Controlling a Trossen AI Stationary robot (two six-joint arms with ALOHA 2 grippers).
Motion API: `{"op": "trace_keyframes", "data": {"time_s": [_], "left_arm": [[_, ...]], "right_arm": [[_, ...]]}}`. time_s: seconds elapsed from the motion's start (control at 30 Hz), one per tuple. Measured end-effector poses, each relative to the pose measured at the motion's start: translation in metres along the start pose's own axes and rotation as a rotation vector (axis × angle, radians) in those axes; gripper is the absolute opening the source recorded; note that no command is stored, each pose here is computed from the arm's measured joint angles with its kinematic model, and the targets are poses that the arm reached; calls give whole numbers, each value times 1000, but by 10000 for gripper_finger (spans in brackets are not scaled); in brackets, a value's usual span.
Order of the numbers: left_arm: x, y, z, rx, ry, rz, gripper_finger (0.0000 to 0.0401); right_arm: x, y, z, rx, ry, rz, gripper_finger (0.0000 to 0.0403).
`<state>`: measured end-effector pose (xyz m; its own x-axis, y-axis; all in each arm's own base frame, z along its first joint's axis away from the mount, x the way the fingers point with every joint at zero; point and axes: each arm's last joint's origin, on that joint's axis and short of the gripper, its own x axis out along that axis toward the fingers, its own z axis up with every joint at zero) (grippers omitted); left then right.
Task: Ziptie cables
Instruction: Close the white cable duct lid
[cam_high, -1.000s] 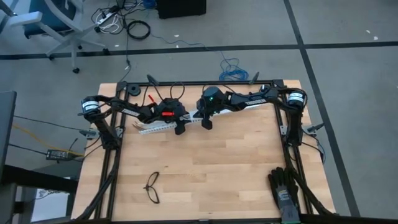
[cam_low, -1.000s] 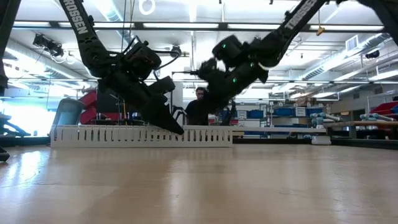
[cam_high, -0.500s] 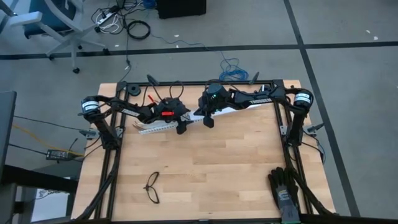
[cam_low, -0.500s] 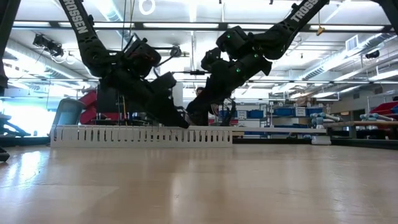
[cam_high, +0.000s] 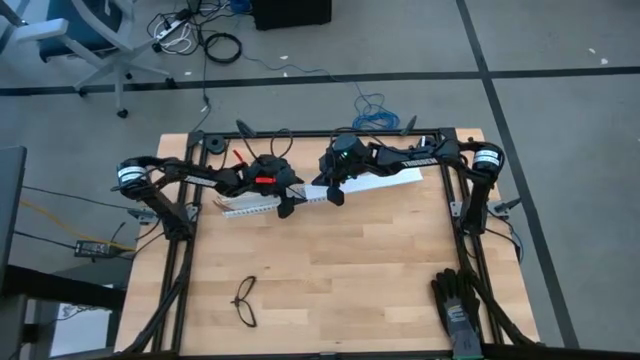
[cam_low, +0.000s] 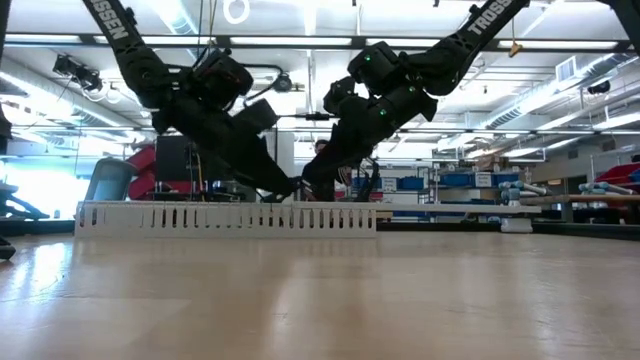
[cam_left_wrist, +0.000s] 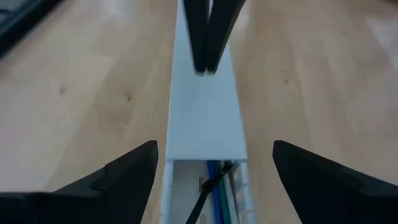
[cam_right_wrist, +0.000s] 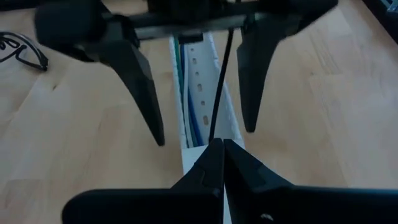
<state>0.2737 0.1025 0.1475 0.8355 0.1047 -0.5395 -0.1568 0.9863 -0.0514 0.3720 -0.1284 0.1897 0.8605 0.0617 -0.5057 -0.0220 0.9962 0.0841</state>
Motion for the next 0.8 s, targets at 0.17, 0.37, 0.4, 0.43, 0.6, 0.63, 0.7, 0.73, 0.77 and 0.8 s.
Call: {"op": "trace_keyframes", "data": {"time_s": [0.17,0.37,0.4,0.43,0.6,0.63,0.7,0.73,0.77,0.8], "left_arm": [[-11,-2,-7,11,6,12,330],[-18,-5,-26,-30,-61,23,330],[-19,-5,-27,-36,-81,23,330],[-20,-6,-29,-37,-90,22,330],[-20,-9,-34,-43,-76,15,330],[-20,-9,-34,-44,-75,15,330],[-20,-9,-35,-46,-65,15,330],[-20,-9,-36,-47,-61,16,330],[-20,-9,-36,-48,-59,16,330],[-20,-9,-37,-49,-53,19,330]], "right_arm": [[2,5,0,3,10,11,0],[3,10,0,-4,12,19,0],[4,11,0,-6,12,20,0],[4,11,0,-6,12,21,0],[4,12,1,1,12,21,0],[4,12,1,7,12,21,0],[4,12,1,12,12,21,0],[4,13,1,11,12,24,0],[5,13,1,10,12,24,0],[5,14,1,9,12,25,0]]}}
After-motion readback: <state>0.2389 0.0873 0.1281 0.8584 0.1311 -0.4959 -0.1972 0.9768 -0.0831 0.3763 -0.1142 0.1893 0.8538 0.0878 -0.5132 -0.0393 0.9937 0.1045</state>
